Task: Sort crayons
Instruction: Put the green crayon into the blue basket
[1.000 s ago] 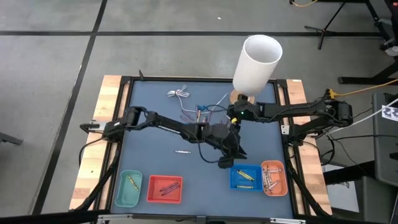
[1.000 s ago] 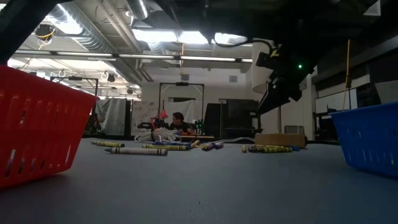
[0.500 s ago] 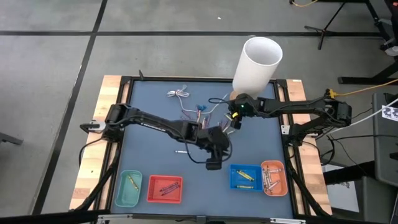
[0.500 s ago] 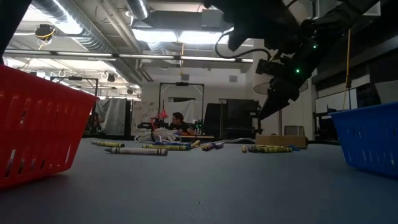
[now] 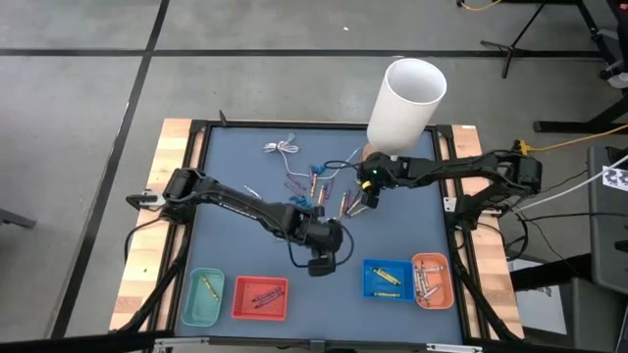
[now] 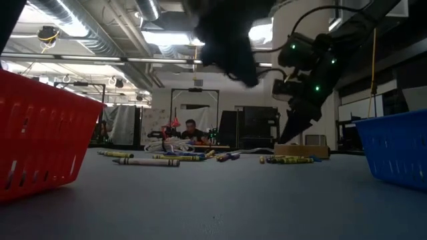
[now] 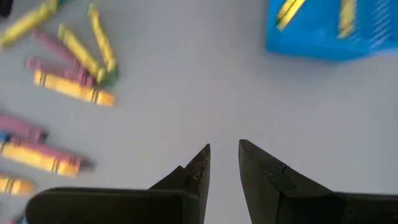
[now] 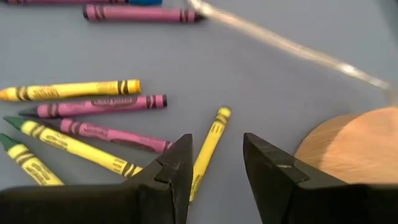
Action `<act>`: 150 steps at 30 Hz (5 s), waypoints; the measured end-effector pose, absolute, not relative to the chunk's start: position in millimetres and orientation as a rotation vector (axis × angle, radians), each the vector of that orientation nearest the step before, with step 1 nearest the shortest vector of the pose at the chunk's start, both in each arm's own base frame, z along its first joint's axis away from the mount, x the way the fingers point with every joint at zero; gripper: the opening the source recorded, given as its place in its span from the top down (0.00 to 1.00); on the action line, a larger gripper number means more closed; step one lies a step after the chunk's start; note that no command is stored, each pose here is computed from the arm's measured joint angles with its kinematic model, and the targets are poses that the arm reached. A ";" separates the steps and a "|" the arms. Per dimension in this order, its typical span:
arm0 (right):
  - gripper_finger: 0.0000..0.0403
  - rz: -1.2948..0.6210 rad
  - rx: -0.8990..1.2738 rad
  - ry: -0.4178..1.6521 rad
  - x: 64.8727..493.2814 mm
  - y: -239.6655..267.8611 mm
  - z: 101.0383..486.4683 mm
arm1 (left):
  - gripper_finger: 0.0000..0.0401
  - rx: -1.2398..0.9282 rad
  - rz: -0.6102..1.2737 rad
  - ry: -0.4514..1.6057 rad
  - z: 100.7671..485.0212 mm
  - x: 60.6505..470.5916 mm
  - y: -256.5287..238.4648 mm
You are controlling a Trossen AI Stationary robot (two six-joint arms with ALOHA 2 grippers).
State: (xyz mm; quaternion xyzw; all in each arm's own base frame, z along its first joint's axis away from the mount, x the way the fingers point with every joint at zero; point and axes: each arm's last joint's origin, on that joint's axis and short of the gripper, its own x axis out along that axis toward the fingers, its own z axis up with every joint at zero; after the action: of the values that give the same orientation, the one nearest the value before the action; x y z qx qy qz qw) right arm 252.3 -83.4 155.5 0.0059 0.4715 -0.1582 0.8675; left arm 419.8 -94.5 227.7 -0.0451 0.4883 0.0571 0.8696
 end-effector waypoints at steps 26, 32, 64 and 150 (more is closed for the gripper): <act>0.65 -0.317 0.057 1.089 256.5 -84.5 128.4 | 0.83 -0.188 0.204 1.015 178.3 396.9 -99.0; 0.72 -0.314 0.057 1.089 256.6 -84.2 128.4 | 0.83 -0.165 0.196 1.017 178.2 396.8 -98.8; 1.00 -0.085 0.125 1.079 289.8 -63.9 173.6 | 0.83 0.003 0.259 1.156 194.0 321.4 -31.5; 0.70 0.261 -0.135 1.383 266.8 -1.5 159.7 | 0.83 -0.160 0.305 0.914 177.8 293.3 -25.8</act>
State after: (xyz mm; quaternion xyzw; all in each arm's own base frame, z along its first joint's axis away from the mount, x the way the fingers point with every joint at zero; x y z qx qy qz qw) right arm 266.8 -1.5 159.7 -0.0621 0.6352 0.1200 0.7604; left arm 293.3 -25.8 177.8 -0.0767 0.4389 0.1466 0.8832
